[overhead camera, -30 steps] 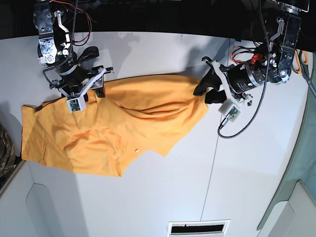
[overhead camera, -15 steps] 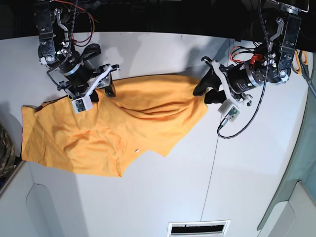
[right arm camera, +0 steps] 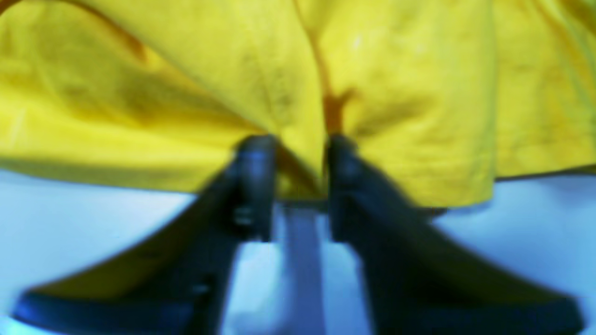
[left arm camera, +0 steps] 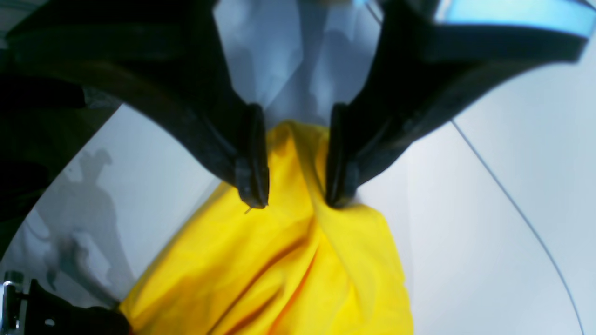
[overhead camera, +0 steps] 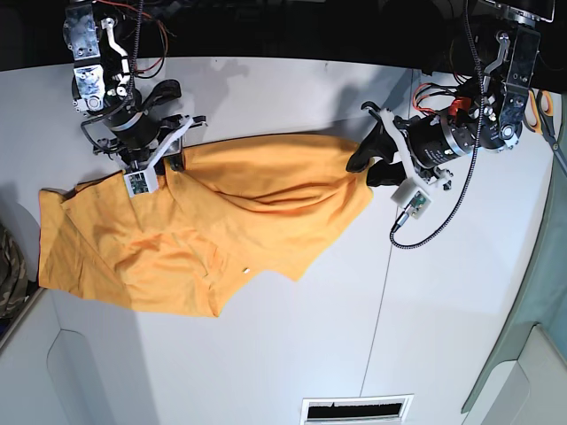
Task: Layout the t-shirt on the table in an organized manner, then fold the t-shirt properly
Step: 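Swing the left gripper's held edge across, spreading the shirt, then regrasp the shirt with the left gripper near the right gripper, then lift the shirt fabric with the left gripper and release it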
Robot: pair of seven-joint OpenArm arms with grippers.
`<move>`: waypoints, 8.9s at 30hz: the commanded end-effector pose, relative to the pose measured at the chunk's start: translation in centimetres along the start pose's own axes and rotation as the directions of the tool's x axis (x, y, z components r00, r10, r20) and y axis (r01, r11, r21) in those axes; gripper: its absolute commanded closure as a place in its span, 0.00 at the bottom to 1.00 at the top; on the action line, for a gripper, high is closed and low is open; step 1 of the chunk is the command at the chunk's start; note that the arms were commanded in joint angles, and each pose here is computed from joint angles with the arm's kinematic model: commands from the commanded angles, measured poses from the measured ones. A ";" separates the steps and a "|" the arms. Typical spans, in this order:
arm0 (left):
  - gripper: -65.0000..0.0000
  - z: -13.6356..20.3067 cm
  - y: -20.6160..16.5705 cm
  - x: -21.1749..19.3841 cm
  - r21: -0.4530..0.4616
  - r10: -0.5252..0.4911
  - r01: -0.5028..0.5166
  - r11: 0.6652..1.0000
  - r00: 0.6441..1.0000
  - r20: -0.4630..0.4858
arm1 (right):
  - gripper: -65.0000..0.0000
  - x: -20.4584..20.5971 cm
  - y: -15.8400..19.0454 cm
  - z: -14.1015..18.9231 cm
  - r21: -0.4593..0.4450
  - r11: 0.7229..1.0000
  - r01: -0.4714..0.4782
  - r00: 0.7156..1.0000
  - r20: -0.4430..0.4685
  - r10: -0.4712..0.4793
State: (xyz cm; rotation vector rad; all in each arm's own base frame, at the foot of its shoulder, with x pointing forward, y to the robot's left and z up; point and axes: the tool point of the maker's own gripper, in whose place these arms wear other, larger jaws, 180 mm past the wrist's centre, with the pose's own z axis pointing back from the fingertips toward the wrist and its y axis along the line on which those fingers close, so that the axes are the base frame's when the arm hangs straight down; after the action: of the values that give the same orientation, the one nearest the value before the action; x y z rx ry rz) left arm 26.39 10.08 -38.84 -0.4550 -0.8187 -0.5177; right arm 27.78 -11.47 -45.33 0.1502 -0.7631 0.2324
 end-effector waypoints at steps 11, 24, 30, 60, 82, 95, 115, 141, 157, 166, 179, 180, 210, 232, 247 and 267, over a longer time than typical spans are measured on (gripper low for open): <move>1.00 0.9 -3.3 0.5 -0.152 0.006 -0.001 0.988 0.999 0.035 | 1.00 12.7 -1.0 0.7 -0.046 0.992 -0.119 0.938 0.324 0.127; 1.00 -0.4 -14.2 -3.3 -0.413 0.037 -0.060 0.909 0.997 -0.064 | 1.00 31.2 14.9 0.6 0.220 0.891 -0.398 0.787 0.581 0.208; 1.00 -1.8 -16.6 -2.4 -0.427 0.035 -0.047 0.903 0.999 -0.036 | 0.96 27.1 26.2 -3.2 0.401 0.749 -0.528 0.816 0.484 0.316; 0.61 3.2 -3.1 3.8 -0.121 0.203 -0.179 0.976 0.953 0.225 | 0.41 12.6 -15.4 -5.8 -0.231 0.927 0.295 0.939 0.250 -0.236; 0.47 -9.9 6.0 12.7 0.152 0.062 -0.097 0.984 0.974 0.219 | 0.41 2.8 -13.0 -7.2 -0.220 0.926 0.307 0.952 0.052 -0.303; 0.59 -16.1 8.7 6.5 0.295 0.013 -0.010 0.955 1.000 -0.009 | 0.41 1.2 -12.3 -7.1 -0.214 0.927 0.308 0.951 0.032 -0.308; 1.00 -11.5 -6.0 14.6 -0.189 -0.037 0.071 0.979 0.984 0.176 | 0.41 1.3 -12.3 -7.1 -0.215 0.927 0.307 0.951 0.037 -0.307; 0.58 -11.5 -16.1 8.6 -0.318 -0.184 0.204 0.926 0.979 0.092 | 0.41 8.9 -8.9 -2.5 -0.013 0.973 0.231 0.967 0.116 -0.228; 0.58 -9.7 -7.9 10.6 -0.195 0.013 0.010 0.981 0.993 0.121 | 0.41 10.4 -7.6 -0.3 0.102 0.971 0.217 0.962 0.145 -0.230; 0.58 -10.6 -6.1 10.9 -0.143 0.056 -0.034 0.989 0.986 0.156 | 0.41 10.4 0.6 -0.9 0.364 0.900 0.239 0.957 0.071 -0.283; 0.58 -15.6 -1.6 11.1 -0.094 0.175 -0.165 0.982 0.979 0.104 | 0.68 6.8 2.6 -1.2 0.366 0.890 0.271 0.959 -0.019 -0.284; 0.58 -15.9 -1.7 11.2 -0.097 0.178 -0.168 0.981 0.978 0.107 | 0.68 6.4 2.6 -1.2 0.365 0.889 0.276 0.958 -0.027 -0.286; 0.83 -16.6 -5.2 12.7 -0.238 0.034 0.005 0.971 0.986 0.161 | 1.00 4.7 2.3 -0.8 0.349 0.890 0.292 0.953 -0.026 -0.302; 0.47 -19.4 -6.0 12.8 0.033 -0.430 0.429 0.903 0.895 0.116 | 1.00 4.5 2.6 -0.9 0.354 0.887 0.296 0.952 -0.037 -0.303; 1.00 -20.2 -5.8 8.8 -0.035 -0.435 0.436 0.899 0.900 0.036 | 1.00 4.4 2.6 -0.9 0.354 0.887 0.296 0.953 -0.039 -0.302; 1.00 -14.7 9.3 11.9 0.223 -0.454 0.466 0.856 0.885 -0.105 | 1.00 8.4 -4.0 2.7 0.253 0.947 0.199 0.968 0.101 -0.230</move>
State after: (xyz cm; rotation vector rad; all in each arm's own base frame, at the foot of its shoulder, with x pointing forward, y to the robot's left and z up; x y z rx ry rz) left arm 45.59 7.33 -42.29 0.0074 -0.8666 -0.8558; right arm 31.60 -14.68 -39.47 0.4687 -0.7725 0.1025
